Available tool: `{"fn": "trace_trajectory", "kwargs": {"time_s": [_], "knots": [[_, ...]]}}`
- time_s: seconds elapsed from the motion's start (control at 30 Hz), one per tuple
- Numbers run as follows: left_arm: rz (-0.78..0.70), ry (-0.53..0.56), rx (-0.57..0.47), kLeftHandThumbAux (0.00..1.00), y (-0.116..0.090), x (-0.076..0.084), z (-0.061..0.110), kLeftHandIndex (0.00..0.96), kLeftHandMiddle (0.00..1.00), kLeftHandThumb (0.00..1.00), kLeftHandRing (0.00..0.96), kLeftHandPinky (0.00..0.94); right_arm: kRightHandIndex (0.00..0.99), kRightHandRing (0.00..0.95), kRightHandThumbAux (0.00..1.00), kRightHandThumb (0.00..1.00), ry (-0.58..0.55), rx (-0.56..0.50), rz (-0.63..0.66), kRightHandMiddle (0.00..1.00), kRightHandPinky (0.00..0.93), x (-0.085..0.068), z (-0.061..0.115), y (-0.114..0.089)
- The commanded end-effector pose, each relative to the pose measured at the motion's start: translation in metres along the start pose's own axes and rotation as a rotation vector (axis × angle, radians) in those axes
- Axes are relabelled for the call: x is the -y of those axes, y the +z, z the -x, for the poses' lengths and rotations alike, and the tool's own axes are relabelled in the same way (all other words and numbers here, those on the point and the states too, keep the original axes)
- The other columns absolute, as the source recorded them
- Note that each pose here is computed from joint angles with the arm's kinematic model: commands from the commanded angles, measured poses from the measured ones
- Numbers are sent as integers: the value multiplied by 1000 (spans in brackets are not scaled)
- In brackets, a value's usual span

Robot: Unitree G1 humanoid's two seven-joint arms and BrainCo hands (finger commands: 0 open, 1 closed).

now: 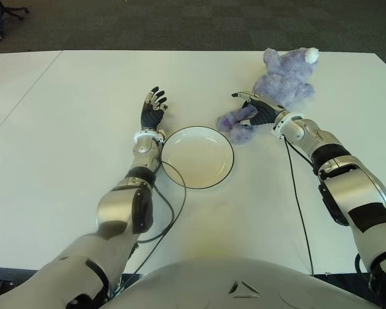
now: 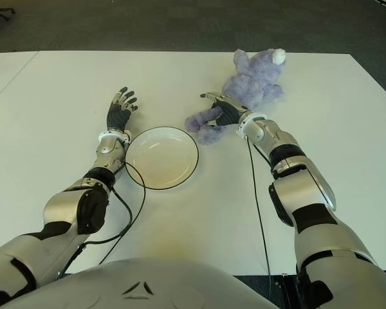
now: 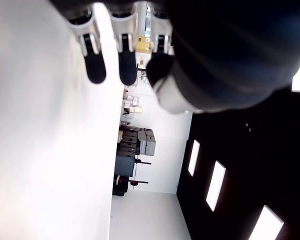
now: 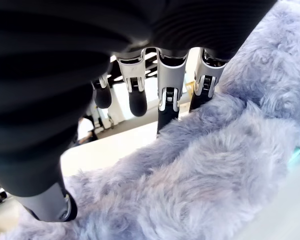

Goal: Put the doll into the plate.

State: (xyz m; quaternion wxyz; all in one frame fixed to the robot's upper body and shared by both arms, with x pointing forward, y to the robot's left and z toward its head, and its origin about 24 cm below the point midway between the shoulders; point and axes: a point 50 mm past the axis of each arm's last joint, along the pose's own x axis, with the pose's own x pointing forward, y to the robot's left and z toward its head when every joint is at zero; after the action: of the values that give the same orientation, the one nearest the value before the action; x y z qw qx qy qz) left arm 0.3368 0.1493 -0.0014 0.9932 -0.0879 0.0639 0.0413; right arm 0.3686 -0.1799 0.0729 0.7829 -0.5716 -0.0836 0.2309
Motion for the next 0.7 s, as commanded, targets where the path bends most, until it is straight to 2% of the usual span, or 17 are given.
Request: {"fn": "trace_trajectory", "kwargs": {"time_s": [0.03, 0.27, 0.33, 0.5, 0.57, 0.7], "knots": [[41, 29, -307, 876, -70, -8, 41, 134, 173, 827, 163, 187, 0, 261, 721, 300, 54, -64, 12, 162, 320, -12, -1, -4], [30, 30, -307, 877, -70, -7, 41, 140, 176, 835, 162, 203, 0, 270, 747, 342, 61, -105, -11, 177, 322, -19, -1, -6], [22, 36, -314, 880, -70, -6, 41, 139, 172, 795, 159, 201, 6, 272, 761, 411, 80, -135, -25, 184, 318, -29, 2, -9], [26, 43, -332, 874, -72, -6, 41, 133, 170, 778, 157, 202, 12, 262, 768, 489, 118, -177, -39, 178, 300, -48, 10, -14], [33, 45, -337, 866, -72, -6, 41, 130, 168, 777, 157, 208, 16, 248, 772, 534, 127, -184, -44, 174, 279, -50, 12, -16], [42, 47, -340, 861, -73, -6, 41, 127, 166, 773, 158, 205, 17, 247, 777, 548, 136, -183, -49, 175, 284, -51, 14, -17]]}}
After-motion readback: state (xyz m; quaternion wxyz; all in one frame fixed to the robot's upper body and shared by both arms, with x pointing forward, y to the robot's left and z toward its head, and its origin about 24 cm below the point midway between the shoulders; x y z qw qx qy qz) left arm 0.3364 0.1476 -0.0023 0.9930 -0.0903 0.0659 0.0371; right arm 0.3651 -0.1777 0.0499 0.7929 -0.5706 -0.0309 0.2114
